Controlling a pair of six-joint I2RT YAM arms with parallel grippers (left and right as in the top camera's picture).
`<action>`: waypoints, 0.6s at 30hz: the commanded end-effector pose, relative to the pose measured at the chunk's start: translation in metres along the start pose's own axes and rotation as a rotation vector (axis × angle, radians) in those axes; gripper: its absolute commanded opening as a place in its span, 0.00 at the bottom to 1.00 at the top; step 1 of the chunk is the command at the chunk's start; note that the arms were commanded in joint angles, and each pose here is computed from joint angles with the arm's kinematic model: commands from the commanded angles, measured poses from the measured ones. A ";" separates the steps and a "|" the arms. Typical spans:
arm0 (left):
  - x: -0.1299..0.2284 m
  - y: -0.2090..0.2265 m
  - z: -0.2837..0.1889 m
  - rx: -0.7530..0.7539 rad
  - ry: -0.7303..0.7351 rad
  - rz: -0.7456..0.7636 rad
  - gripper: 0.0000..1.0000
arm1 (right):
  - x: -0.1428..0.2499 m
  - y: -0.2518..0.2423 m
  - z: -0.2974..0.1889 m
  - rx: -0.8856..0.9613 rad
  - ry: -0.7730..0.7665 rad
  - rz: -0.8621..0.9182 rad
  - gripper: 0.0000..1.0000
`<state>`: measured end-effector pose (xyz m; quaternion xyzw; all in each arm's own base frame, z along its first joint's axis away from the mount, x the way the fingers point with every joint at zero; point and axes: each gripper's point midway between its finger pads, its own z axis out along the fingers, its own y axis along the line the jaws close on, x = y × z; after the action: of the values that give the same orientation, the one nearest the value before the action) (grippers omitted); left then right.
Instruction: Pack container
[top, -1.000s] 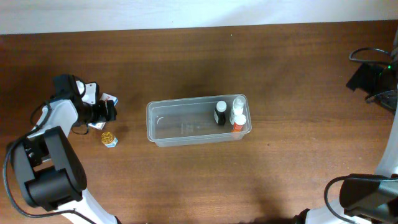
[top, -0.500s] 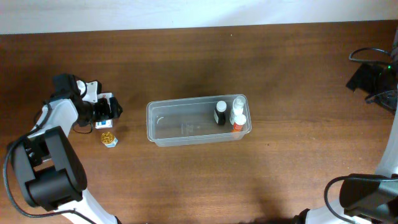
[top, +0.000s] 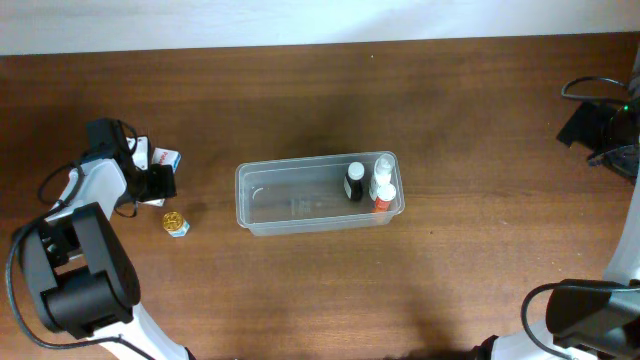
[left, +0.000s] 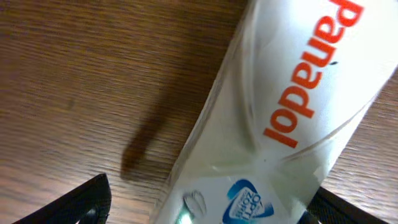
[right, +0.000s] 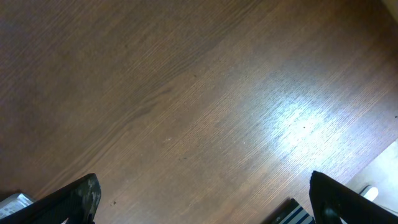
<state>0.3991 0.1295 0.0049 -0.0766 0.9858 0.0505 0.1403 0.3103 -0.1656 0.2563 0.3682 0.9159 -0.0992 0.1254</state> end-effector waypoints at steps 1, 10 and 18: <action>-0.002 0.012 0.002 -0.085 -0.001 0.020 0.89 | -0.002 -0.003 -0.013 -0.012 -0.040 0.018 0.98; -0.026 0.003 0.000 -0.096 -0.089 0.153 0.99 | -0.002 -0.003 -0.013 -0.012 -0.040 0.018 0.98; -0.047 -0.020 0.001 -0.060 -0.170 0.200 0.99 | -0.002 -0.003 -0.013 -0.012 -0.040 0.017 0.98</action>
<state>0.4428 0.1240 0.0221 0.0041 0.9706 0.1096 0.2143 0.3103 -0.1656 0.2563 0.3684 0.9158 -0.0992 0.1254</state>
